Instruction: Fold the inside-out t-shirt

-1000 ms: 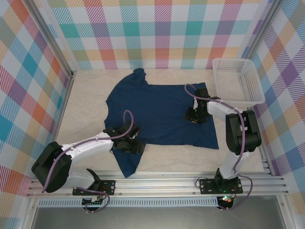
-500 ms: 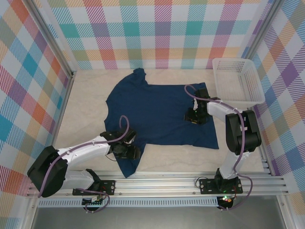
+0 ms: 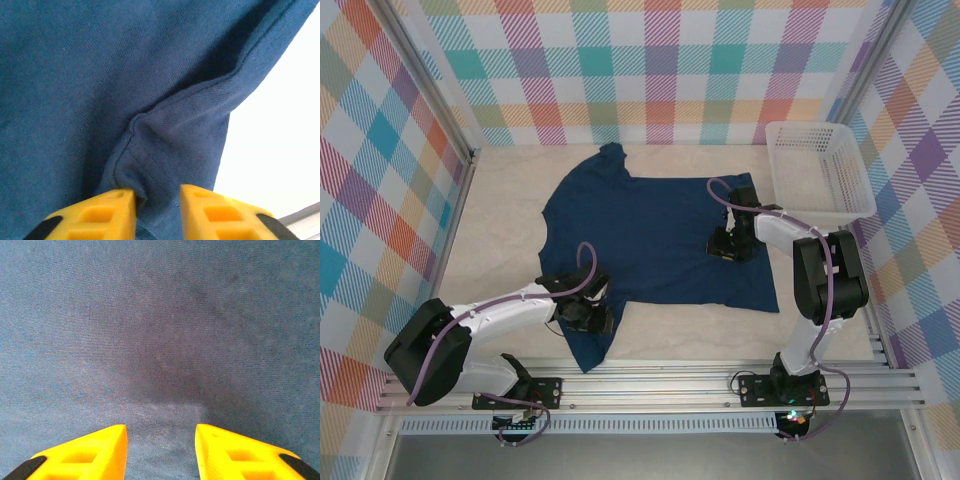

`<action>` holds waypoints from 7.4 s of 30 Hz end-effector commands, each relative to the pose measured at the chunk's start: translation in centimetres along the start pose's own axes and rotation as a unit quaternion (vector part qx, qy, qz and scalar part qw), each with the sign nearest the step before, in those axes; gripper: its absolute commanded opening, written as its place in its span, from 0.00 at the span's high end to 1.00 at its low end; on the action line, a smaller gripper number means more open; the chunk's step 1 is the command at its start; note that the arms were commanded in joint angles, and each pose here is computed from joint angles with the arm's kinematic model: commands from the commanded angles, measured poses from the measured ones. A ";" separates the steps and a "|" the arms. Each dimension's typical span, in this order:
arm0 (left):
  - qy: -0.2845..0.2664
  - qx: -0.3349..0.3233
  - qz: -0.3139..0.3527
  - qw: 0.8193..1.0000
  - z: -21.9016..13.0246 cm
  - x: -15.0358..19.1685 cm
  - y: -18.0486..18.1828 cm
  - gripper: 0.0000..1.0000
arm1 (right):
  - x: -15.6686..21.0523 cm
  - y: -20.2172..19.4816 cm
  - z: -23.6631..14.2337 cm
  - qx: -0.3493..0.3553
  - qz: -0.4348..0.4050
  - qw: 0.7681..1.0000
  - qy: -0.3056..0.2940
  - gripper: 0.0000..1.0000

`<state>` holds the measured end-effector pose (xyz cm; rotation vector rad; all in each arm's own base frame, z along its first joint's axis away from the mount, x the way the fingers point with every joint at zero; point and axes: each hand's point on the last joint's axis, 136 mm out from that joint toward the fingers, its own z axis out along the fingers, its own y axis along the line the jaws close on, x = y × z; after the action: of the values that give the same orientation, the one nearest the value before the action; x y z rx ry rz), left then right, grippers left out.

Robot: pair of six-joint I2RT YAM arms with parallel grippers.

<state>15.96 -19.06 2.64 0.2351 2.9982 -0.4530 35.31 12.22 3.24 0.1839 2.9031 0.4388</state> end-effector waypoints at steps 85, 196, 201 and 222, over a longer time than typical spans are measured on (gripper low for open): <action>-0.342 0.018 -0.211 0.915 -12.7 -28.6 13.6 0.28 | -13.2 3.0 -5.5 -0.009 -0.044 0.990 -0.136 0.41; -0.202 0.005 -0.204 0.958 -16.5 -8.5 5.6 1.00 | 0.5 -9.3 -9.3 0.018 0.168 0.977 -0.129 1.00; -0.259 0.013 -0.207 0.943 -18.0 -15.5 6.6 1.00 | -4.2 -8.3 -9.6 0.018 0.149 0.978 -0.145 1.00; -0.286 -0.007 -0.227 0.931 -17.9 -28.7 11.3 1.00 | -14.6 -7.8 -6.5 0.087 0.098 0.979 -0.155 1.00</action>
<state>43.02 -7.25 18.22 -0.5540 2.5064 -0.4263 46.45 1.16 8.88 0.5545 2.6324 0.2225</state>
